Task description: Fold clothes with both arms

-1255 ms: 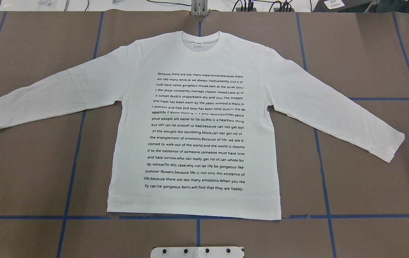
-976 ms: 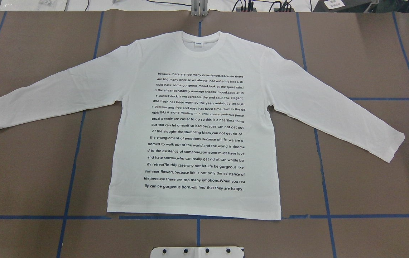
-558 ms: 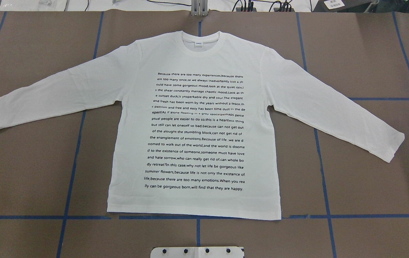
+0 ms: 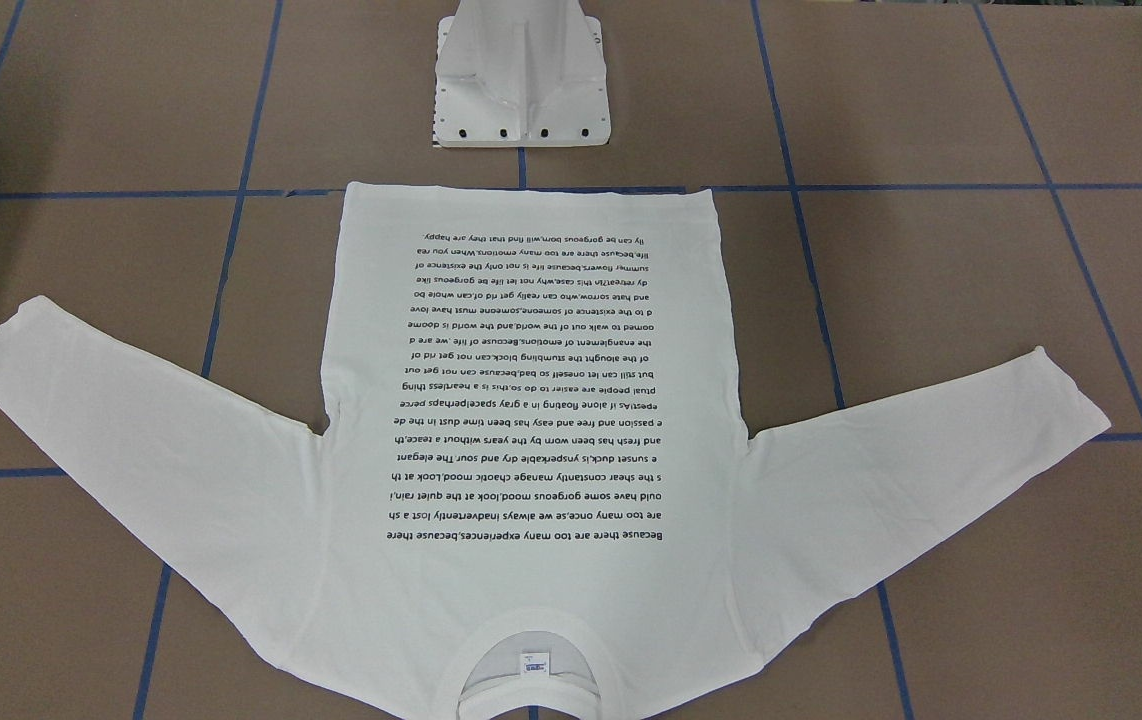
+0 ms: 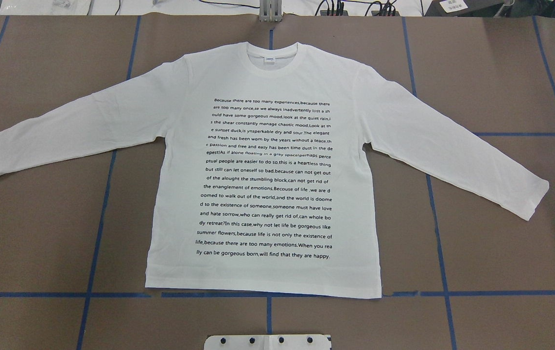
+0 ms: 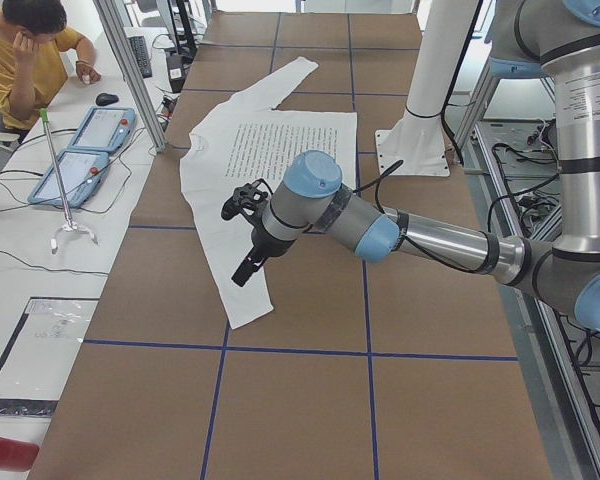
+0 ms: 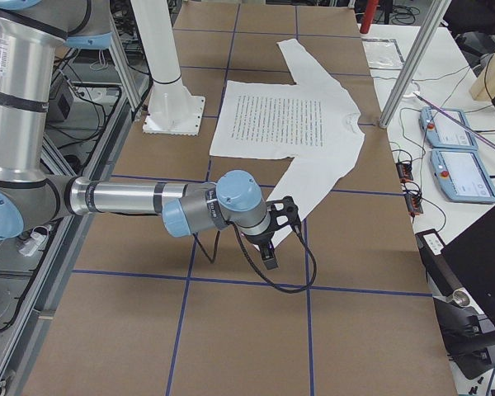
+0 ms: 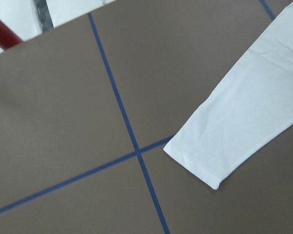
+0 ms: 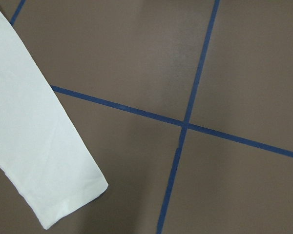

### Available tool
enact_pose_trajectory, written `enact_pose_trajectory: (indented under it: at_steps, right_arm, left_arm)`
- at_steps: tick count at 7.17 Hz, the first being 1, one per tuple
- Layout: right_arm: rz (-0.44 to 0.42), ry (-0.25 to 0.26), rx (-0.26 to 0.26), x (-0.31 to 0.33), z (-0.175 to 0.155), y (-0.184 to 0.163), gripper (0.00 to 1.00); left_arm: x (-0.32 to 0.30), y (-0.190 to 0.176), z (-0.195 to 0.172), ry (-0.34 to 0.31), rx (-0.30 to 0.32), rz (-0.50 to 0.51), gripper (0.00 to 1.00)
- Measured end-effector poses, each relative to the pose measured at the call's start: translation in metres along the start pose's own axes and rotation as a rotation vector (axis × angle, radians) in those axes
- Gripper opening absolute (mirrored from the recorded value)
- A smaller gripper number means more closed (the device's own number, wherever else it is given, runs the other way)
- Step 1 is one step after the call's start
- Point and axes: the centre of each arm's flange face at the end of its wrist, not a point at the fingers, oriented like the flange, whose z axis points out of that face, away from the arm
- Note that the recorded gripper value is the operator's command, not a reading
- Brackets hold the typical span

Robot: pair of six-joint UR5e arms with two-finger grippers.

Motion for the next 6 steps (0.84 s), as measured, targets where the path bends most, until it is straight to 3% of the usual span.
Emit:
enact_pose_trajectory:
  at_steps: [3, 6]
  right_arm:
    - [0.142, -0.061, 0.047, -0.03, 0.012, -0.009, 1.0]
    - [0.272, -0.032, 0.091, -0.081, 0.078, -0.001, 0.97]
  left_arm:
    - [-0.001, 0.004, 0.004, 0.021, 0.031, 0.029, 1.0]
    - [0.002, 0.006, 0.004, 0.064, 0.034, 0.027, 1.0]
